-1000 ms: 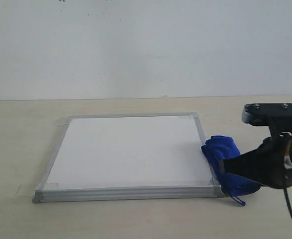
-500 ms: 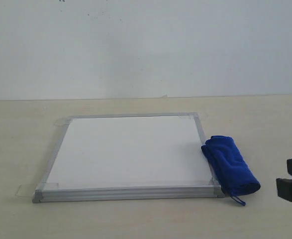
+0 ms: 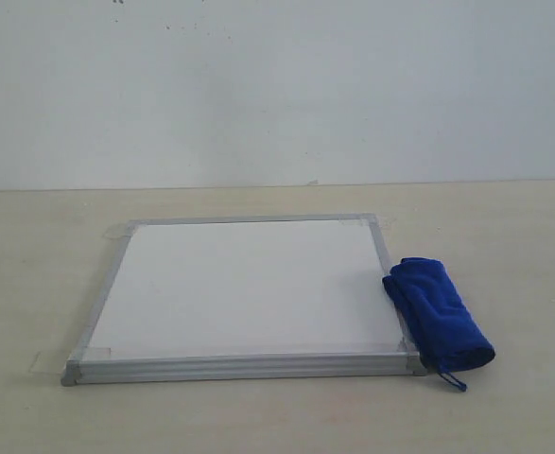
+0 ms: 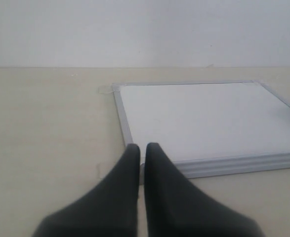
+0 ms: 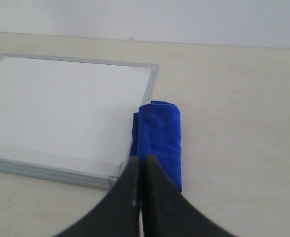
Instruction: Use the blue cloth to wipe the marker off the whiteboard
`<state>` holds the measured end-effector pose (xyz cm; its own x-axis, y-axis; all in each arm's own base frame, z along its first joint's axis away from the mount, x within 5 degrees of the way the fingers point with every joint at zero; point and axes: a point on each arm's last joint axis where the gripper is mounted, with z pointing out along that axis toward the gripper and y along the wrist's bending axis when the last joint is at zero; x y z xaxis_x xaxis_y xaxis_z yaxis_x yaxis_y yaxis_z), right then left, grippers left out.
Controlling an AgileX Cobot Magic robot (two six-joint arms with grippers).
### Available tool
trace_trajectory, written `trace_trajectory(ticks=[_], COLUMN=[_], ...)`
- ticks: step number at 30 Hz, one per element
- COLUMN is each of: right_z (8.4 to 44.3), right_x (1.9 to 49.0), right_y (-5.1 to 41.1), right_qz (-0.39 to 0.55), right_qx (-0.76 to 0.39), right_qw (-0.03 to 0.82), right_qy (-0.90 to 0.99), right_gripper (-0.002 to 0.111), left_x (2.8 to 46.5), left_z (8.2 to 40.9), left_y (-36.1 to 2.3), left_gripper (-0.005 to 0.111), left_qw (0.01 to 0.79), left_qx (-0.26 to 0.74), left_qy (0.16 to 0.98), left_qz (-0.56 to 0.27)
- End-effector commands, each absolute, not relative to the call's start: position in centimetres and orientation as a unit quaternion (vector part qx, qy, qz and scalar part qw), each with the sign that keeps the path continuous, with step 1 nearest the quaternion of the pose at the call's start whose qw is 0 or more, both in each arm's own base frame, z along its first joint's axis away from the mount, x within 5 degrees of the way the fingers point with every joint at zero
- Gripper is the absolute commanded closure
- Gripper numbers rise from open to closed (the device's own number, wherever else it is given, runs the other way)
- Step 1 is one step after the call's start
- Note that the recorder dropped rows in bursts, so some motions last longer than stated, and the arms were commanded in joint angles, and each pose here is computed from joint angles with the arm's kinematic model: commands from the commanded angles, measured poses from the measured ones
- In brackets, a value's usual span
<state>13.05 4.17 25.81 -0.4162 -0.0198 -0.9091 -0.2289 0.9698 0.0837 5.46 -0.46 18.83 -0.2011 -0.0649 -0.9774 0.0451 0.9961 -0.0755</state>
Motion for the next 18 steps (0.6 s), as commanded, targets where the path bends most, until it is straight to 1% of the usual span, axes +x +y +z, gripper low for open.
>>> trace_trajectory(ticks=[1,11,18], right_z=[26.8,30.3,31.1], right_x=[12.0,6.4,4.0], right_y=[3.9,1.7,0.7], right_qz=[0.110,0.150,0.165], right_qx=[-0.075,-0.055,-0.046], right_qw=[0.567,0.700,0.744], right_qy=[0.813,0.696,0.645], right_gripper=[0.108,0.108,0.108], left_x=[5.5,5.5,5.5], left_z=[18.8,18.8,18.8], left_y=[-0.5,-0.5,-0.5], left_gripper=[0.103,0.103,0.103], left_qw=[0.633,0.633,0.633], left_qx=[-0.005,-0.005,-0.005], left_qy=[0.773,0.773,0.773], left_qz=[-0.042,-0.042,-0.042])
